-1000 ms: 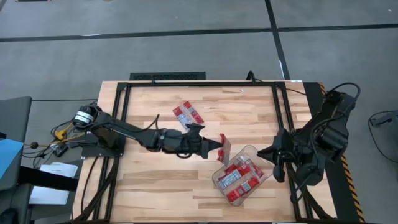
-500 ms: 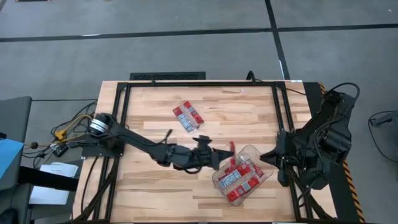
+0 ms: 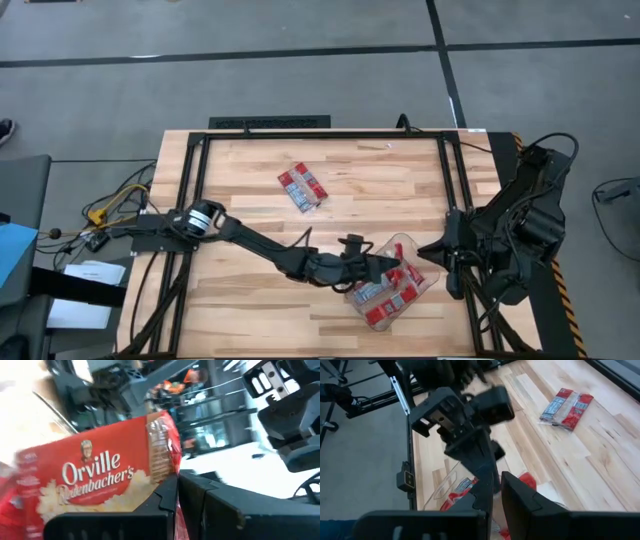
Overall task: Sort popcorn bags into baskets
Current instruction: Put the red popcorn bag into the transparent bin
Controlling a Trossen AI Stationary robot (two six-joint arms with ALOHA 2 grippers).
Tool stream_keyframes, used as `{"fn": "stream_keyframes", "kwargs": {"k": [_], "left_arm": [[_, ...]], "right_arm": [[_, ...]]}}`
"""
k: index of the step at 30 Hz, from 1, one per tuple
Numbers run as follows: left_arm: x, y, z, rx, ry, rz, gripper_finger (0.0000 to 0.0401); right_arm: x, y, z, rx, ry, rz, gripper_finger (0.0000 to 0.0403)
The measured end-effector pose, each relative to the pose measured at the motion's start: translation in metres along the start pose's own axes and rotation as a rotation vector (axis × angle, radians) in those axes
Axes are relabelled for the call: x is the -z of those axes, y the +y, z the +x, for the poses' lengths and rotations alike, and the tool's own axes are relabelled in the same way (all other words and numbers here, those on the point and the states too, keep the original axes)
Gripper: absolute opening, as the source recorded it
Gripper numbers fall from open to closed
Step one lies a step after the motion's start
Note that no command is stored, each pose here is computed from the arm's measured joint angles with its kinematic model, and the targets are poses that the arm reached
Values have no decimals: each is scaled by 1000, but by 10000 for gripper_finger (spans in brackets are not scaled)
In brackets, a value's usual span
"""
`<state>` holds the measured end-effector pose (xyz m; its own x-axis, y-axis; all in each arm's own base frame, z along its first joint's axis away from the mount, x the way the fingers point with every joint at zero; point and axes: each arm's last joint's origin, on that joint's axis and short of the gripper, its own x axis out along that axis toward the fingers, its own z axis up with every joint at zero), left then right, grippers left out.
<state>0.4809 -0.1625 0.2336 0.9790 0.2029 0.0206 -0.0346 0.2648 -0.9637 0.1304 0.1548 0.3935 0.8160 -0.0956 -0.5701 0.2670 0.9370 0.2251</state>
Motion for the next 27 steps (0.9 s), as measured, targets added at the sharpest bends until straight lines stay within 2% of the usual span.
{"fn": "stream_keyframes", "kwargs": {"k": [3,6,11,15,20,23,27], "left_arm": [[9,11,1,0,39,-107,0],[15,12,-2,-3,72,-133,0],[18,5,-5,4,174,-73,0],[15,1,-11,-78,194,-35,0],[11,-1,-22,-225,254,79,0],[11,-13,-26,-197,274,71,0],[22,-6,-30,-216,331,85,0]], "right_arm": [[0,0,0,2,0,3,63],[0,0,0,3,1,3,63],[0,0,0,3,1,5,63],[0,-1,0,6,3,1,63],[0,-1,0,6,3,1,63],[0,-1,0,6,3,1,63],[2,1,2,10,4,-4,63]]}}
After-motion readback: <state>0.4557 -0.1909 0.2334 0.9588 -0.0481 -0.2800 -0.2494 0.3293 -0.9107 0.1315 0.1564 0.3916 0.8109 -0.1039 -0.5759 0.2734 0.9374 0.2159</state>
